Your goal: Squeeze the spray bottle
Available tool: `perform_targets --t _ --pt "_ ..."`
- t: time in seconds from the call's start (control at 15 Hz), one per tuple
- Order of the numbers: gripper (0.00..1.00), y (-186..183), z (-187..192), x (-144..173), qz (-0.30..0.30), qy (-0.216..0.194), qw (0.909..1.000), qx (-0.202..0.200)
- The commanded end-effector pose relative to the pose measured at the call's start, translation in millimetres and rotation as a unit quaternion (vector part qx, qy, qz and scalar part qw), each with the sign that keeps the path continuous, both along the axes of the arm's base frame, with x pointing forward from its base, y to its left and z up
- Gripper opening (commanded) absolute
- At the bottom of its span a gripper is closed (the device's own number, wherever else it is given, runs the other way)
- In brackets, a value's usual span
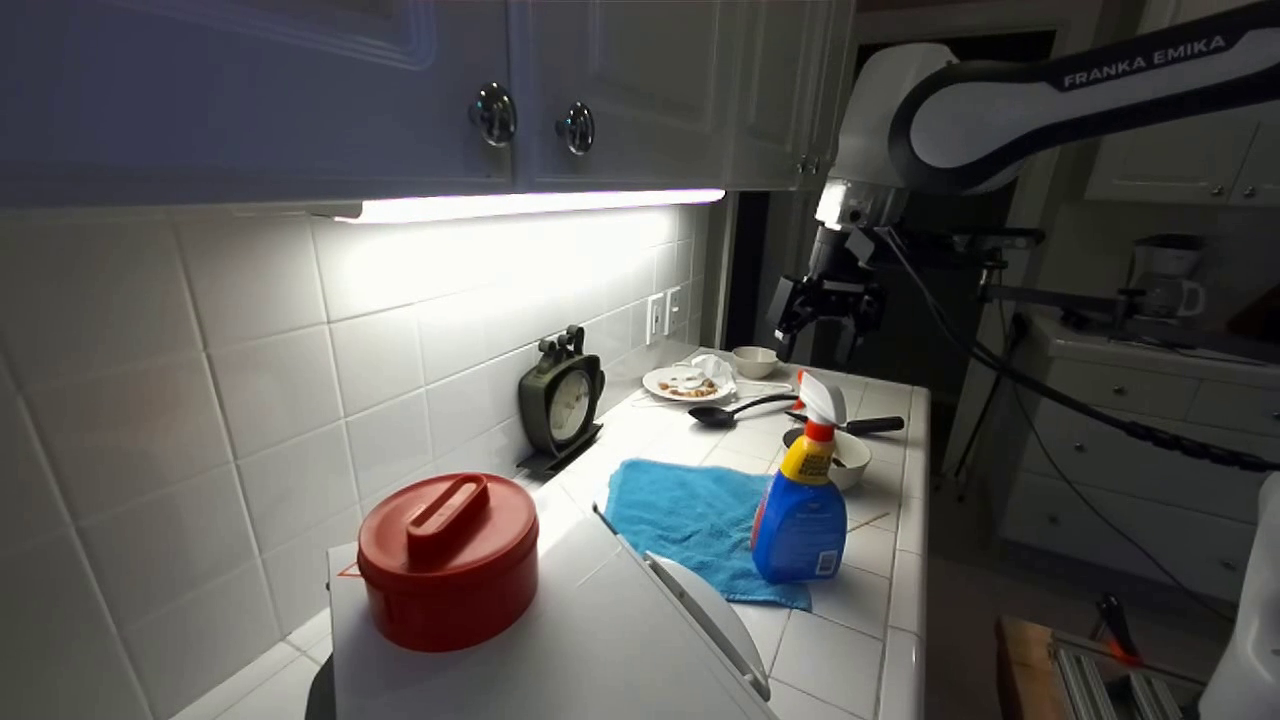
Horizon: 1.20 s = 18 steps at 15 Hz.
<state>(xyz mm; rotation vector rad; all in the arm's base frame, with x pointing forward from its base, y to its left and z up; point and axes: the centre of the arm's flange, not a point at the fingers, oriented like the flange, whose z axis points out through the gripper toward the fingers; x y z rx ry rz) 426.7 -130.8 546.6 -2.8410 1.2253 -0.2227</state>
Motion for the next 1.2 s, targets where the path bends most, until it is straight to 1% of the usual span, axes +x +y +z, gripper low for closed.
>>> perform_targets --t 0.0,0.13,0.4,0.6,0.67,0.73,0.87,1.13 --pt "1.00 -2 -1 -26 -0.051 -0.025 0.9978 0.034" --pt "1.00 -3 -1 -36 -0.085 -0.020 0.9944 0.060" --pt "1.00 -7 -3 -51 -0.142 -0.029 0.9850 0.094" --pt "1.00 -9 -5 -64 -0.189 -0.025 0.9740 0.122" --pt "1.00 -8 -5 -69 -0.197 -0.015 0.9706 0.137" --pt "1.00 -14 -6 -48 -0.171 -0.014 0.9796 0.106" --pt "1.00 -14 -7 -54 -0.182 -0.010 0.9763 0.116" --pt "1.00 -14 -5 -56 -0.185 -0.009 0.9755 0.118"
